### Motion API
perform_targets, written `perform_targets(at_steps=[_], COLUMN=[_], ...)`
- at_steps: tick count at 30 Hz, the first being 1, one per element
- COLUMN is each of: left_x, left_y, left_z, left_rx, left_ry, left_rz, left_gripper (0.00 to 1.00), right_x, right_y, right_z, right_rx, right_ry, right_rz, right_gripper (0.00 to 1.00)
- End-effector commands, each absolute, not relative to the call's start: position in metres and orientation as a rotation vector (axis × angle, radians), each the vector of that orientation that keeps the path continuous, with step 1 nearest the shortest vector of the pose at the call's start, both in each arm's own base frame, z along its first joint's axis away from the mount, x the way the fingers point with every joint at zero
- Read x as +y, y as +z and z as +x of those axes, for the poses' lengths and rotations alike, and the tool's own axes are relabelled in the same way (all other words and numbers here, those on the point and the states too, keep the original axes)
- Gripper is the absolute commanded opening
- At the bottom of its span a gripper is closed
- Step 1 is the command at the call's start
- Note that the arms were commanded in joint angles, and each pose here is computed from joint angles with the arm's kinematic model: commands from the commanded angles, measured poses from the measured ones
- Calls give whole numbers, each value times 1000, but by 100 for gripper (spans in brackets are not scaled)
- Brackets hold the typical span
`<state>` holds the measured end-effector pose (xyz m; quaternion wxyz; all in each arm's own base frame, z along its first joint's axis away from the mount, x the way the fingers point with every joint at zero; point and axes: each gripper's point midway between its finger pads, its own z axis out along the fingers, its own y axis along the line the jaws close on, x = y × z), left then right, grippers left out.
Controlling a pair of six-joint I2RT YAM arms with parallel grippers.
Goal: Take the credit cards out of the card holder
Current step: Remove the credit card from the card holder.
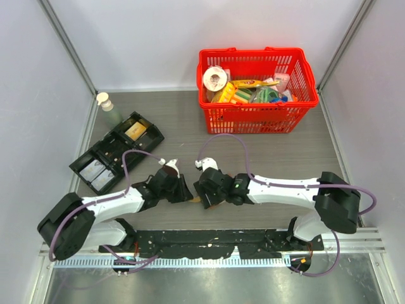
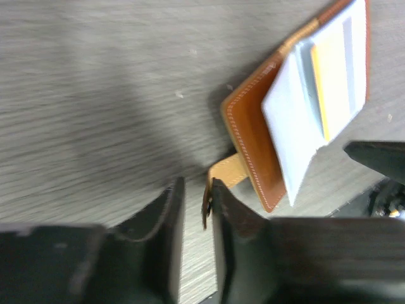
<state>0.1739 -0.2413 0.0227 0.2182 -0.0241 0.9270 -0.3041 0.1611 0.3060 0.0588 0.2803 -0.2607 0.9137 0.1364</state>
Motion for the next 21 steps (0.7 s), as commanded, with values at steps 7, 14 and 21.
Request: perform_targets(at_steps=[7,14,21], left_x=[-193,-254,-320], left_y=[80,136,141], left_z=[231,230,213], left_rx=[2421,2337,2287], left_ry=[-549,-838,-1083], left_rz=[-105,-27,-35], left_gripper=[59,62,57], right_x=[289,256,252], right_y=[103,95,76], right_z=[188,217,224], right_rx=[2362,2349,2365], right_ry=[735,805,911], right_rz=[-534,-368,-292], right_gripper=[64,35,15])
